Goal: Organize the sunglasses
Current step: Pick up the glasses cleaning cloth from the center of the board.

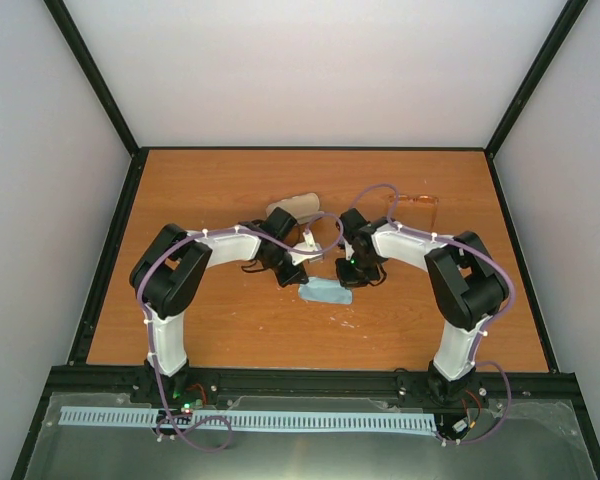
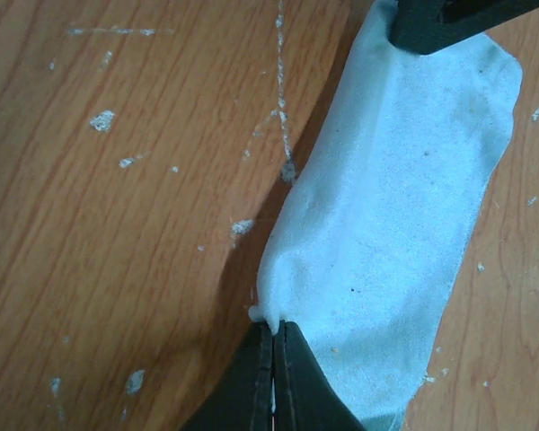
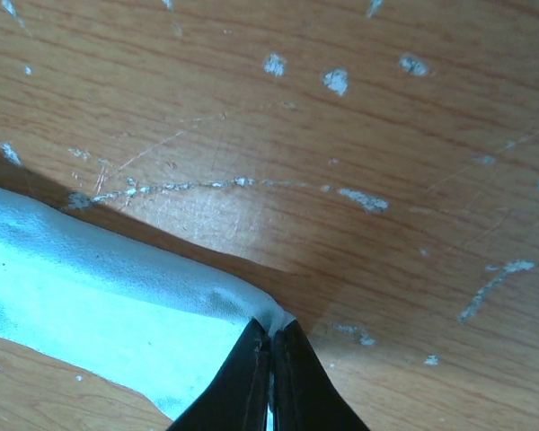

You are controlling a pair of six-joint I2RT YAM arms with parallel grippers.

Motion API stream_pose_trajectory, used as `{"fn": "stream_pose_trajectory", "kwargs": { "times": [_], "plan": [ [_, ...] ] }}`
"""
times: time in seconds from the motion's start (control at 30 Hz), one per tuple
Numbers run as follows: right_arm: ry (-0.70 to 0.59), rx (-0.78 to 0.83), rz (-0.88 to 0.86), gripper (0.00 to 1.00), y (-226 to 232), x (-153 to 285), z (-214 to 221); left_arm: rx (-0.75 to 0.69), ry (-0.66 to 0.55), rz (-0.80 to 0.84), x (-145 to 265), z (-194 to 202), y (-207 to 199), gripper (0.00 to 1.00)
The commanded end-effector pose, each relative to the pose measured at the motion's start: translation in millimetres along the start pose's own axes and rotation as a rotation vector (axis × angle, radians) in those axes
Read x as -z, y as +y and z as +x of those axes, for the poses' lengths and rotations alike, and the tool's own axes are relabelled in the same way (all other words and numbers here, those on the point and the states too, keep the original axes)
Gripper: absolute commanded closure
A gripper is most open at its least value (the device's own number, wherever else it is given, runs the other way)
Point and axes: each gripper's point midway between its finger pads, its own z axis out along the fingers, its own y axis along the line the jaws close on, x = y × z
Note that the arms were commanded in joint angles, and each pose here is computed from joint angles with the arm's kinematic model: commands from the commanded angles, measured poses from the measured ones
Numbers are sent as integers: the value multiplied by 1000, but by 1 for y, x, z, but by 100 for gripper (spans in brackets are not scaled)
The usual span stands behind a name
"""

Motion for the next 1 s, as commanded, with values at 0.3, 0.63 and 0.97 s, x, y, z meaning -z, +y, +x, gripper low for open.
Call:
{"fn": "stream_pose_trajectory", "kwargs": {
  "times": [0.3,0.63,0.97],
  "plan": [
    [-125,29,92,97,1,18,-45,10,-46,-125,28,-28,30,100],
    [-200,59,111,97,11,30,-91,37,-94,-198,54,-39,63,100],
    [-240,91,110,97,20,42,-133,71,-158,-251,79,-53,88,100]
  ]
}}
